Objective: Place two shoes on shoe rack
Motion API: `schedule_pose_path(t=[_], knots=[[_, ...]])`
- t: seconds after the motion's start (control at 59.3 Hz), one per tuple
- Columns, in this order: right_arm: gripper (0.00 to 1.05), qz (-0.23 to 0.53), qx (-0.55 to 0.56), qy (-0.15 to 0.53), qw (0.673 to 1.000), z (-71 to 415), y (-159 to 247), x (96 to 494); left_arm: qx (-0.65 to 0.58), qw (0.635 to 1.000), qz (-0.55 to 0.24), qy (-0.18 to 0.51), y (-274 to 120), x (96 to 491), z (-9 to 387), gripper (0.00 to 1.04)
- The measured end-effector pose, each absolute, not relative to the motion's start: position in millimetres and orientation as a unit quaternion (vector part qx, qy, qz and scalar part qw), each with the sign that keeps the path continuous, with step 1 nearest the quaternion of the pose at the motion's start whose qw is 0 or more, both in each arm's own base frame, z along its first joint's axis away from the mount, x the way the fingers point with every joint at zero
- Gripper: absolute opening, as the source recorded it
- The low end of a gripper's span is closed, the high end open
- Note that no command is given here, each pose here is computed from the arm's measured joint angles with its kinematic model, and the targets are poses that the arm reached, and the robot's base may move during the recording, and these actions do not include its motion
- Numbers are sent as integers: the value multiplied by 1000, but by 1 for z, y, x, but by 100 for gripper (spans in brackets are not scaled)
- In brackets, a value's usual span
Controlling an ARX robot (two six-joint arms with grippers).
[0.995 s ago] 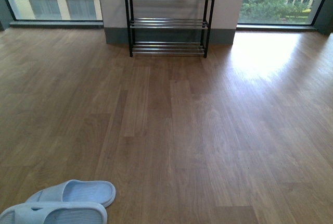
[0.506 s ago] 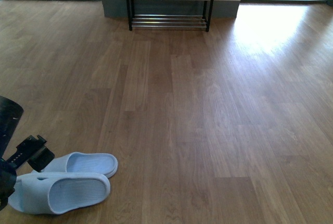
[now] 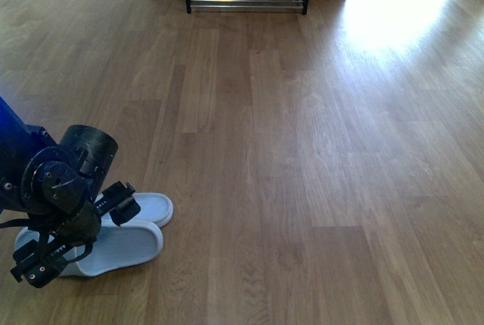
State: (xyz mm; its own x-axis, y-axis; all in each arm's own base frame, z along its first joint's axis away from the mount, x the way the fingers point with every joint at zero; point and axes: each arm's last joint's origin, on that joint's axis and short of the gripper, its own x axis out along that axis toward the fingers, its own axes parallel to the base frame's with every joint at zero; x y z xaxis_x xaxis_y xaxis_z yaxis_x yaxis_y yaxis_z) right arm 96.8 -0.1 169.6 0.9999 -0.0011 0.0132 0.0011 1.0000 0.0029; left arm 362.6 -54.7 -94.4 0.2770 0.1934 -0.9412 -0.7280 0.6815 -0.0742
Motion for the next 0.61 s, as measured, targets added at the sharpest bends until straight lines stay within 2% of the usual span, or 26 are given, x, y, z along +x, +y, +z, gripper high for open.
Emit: schedule_pose_path(t=[0.337,0.607], knots=[[95,-1,1,-7,1000,170,0,97,-272,717,353,536,-38,358,-134,95],[95,-1,1,-7,1000,170,0,97,-255,726,354,531,-33,358,-152,95]])
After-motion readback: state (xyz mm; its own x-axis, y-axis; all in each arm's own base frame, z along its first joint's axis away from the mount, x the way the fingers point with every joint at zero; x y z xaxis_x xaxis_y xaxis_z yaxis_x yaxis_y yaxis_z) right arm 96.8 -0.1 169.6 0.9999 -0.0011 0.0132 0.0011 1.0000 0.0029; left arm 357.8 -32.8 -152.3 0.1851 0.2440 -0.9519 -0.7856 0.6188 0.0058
